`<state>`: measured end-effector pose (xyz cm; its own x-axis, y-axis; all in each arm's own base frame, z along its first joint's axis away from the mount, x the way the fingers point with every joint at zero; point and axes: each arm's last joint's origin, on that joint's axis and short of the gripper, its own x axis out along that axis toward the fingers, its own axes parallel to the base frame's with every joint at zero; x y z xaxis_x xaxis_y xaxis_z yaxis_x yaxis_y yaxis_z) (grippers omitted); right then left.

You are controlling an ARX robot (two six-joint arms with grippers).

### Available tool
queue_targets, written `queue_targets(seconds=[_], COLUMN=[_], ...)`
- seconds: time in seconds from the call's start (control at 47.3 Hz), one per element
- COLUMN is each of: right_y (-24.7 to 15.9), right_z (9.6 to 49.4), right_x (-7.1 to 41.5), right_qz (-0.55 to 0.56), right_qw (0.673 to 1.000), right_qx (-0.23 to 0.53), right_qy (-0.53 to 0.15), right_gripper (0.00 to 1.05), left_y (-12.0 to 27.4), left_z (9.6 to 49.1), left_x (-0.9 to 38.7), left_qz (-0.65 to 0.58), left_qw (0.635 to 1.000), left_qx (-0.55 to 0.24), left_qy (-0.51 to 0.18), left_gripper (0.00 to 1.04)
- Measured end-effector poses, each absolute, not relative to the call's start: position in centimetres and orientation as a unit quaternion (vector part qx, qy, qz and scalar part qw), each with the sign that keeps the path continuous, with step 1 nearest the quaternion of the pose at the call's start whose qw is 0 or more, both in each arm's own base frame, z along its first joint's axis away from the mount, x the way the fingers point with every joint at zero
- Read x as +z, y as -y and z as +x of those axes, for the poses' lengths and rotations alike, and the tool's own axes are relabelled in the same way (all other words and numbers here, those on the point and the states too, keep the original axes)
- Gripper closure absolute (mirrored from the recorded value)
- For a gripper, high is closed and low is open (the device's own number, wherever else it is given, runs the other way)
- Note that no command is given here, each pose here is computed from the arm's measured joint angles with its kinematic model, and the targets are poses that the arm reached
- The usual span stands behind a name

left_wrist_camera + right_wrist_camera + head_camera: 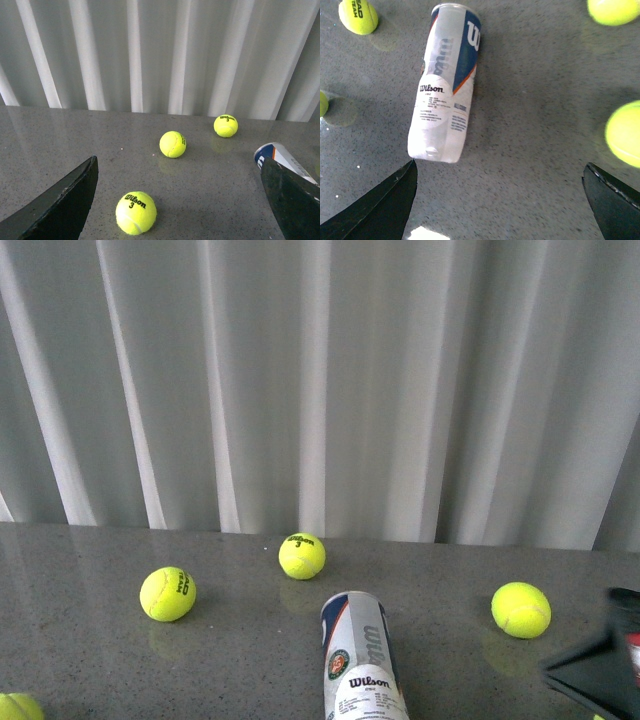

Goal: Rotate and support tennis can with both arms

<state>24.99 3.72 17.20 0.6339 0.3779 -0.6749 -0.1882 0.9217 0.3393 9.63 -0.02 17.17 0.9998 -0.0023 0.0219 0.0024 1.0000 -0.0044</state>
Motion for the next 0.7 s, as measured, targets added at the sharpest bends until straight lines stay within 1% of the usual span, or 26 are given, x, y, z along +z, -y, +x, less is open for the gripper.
queue_targets(seconds=[0.106, 0.211, 0.359, 0.465, 0.697], right_y=[-5.8, -7.8, -10.3, -11.3, -14.0], right_z=[29.3, 32.3, 34.1, 34.8, 38.2], right_x=[16.2, 14.9, 13.2, 12.6, 10.3], right_qz=[0.134, 0.132, 0.116, 0.108, 0.100], right_qw=[0.876, 0.863, 0.843, 0.838, 0.827], right_qx=[0.158, 0.164, 0.186, 0.190, 0.192], right_qy=[-0.435, -0.460, -0.490, -0.499, -0.518], right_gripper=[0.07, 0.07, 0.07, 0.07, 0.07], left_y=[0.0, 0.0, 0.0, 0.0, 0.0], left_z=[9.6, 9.6, 9.6, 9.6, 9.6], left_x=[17.2, 17.2, 17.2, 17.2, 17.2], left_qz=[-0.002, -0.002, -0.002, -0.002, -0.002], left_qw=[1.000, 1.000, 1.000, 1.000, 1.000], left_qx=[-0.001, -0.001, -0.001, -0.001, -0.001], left_qy=[0.011, 0.011, 0.011, 0.011, 0.011], left_gripper=[0.07, 0.07, 0.07, 0.07, 0.07])
